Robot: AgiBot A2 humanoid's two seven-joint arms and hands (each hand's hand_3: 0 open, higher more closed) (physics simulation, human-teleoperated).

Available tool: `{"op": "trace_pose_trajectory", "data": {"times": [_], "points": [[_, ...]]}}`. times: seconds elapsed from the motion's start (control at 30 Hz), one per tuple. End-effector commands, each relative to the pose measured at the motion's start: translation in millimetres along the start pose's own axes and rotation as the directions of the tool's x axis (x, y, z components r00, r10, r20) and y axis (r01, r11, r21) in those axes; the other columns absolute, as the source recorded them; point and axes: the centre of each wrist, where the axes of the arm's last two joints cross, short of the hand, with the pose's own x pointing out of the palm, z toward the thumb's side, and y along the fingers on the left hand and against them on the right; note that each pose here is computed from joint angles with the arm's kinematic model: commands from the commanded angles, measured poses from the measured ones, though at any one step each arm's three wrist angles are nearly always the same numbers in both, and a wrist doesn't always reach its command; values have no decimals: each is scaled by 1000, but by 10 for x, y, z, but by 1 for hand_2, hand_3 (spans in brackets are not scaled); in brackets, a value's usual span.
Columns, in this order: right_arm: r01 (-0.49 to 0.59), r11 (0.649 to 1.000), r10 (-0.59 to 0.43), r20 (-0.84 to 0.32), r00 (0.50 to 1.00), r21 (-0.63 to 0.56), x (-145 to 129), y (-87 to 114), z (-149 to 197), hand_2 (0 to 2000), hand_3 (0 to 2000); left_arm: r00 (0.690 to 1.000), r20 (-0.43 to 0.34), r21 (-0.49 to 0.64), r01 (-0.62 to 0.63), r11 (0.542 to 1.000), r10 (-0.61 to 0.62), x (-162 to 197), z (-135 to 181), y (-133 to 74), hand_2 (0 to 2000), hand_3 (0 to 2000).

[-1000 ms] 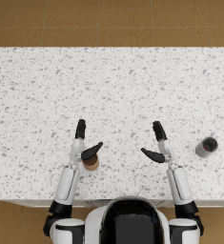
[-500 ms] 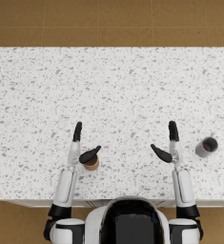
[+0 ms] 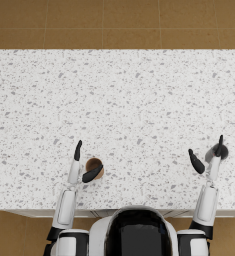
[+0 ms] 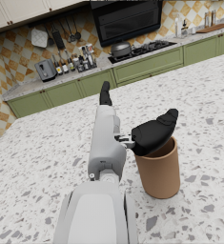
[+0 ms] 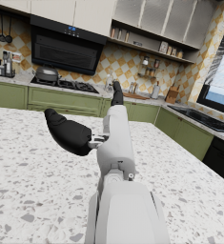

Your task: Pick up two cups and pour the berry on the right into the cup on the left

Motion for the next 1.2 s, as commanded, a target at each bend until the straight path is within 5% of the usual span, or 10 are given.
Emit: {"op": "trace_pose_trajectory", "data": {"times": [0.03, 0.3, 0.73, 1.2], "points": [[83, 996, -82, -32, 996, 30, -203, 56, -69, 0, 0, 1000, -13, -52, 15, 999, -16, 0, -67, -185, 0, 0], [141, 977, -130, -74, 989, 163, -322, 173, -403, 0, 0, 999, 7, -151, 41, 988, -40, 88, -301, -279, 0, 0], [156, 883, -143, -63, 988, 442, -333, 338, -1157, 0, 0, 997, 51, -248, 69, 966, -58, 238, -578, -301, 0, 0], [122, 858, -124, -30, 992, 500, -197, 99, -1367, 0, 0, 995, 90, -258, 60, 964, -38, 333, -664, -150, 0, 0]]}}
